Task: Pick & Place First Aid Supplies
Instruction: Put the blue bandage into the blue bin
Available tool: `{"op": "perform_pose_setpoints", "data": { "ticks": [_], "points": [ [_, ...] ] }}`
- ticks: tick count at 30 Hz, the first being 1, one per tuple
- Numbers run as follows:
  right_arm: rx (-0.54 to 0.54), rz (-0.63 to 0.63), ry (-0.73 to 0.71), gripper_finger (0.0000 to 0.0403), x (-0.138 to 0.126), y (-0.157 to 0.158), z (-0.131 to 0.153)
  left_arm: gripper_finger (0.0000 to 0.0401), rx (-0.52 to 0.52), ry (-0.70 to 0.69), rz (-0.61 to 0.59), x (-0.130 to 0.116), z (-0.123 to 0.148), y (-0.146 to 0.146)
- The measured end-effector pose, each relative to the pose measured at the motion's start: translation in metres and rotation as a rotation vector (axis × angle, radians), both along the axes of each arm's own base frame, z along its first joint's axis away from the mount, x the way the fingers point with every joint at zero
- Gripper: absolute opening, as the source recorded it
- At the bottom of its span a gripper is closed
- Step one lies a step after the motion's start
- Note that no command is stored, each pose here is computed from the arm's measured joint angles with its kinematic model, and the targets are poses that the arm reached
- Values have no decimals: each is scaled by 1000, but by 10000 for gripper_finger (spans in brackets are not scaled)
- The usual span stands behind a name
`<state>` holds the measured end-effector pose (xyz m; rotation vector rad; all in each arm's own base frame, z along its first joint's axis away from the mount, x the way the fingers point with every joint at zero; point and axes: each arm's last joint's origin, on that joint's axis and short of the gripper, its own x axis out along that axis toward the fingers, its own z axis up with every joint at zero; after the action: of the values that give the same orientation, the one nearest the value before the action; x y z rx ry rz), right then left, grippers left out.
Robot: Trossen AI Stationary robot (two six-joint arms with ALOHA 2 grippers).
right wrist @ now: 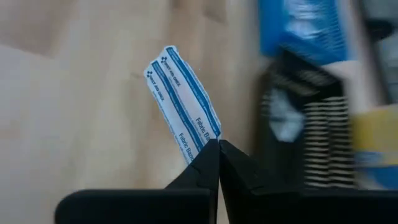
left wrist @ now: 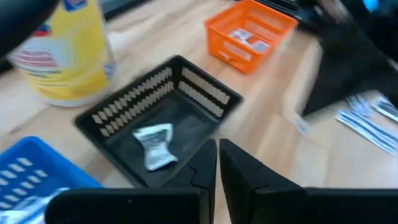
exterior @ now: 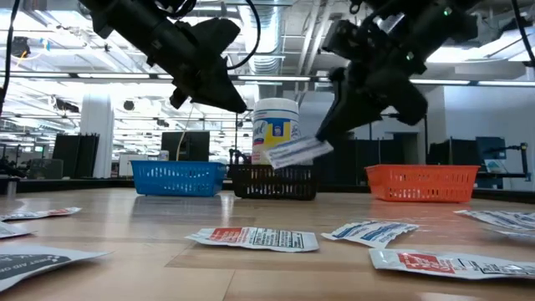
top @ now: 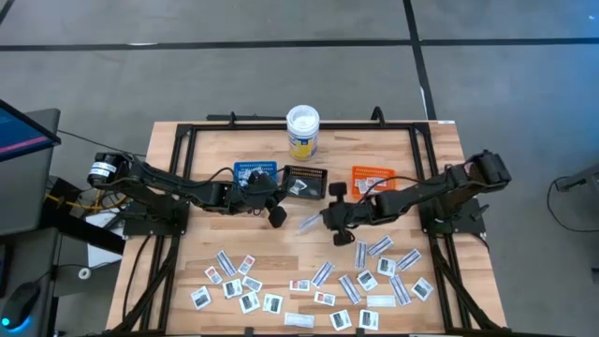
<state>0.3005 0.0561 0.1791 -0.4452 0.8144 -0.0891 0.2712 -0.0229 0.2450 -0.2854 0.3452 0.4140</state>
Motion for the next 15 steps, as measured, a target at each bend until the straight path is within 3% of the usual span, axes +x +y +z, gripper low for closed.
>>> {"op": "perform_pose_setpoints", "data": {
  "ticks": [3,10,15],
  "points": [
    [-129,24,26,1,-1,-2,1,21,-5,17,-114,4,-4,-5],
    [-324,152,61,1,8,-1,-9,34,139,-80,-333,35,-20,-15],
    [-364,156,111,1,10,-1,-20,71,115,-72,-309,45,-33,0]
  ]
}}
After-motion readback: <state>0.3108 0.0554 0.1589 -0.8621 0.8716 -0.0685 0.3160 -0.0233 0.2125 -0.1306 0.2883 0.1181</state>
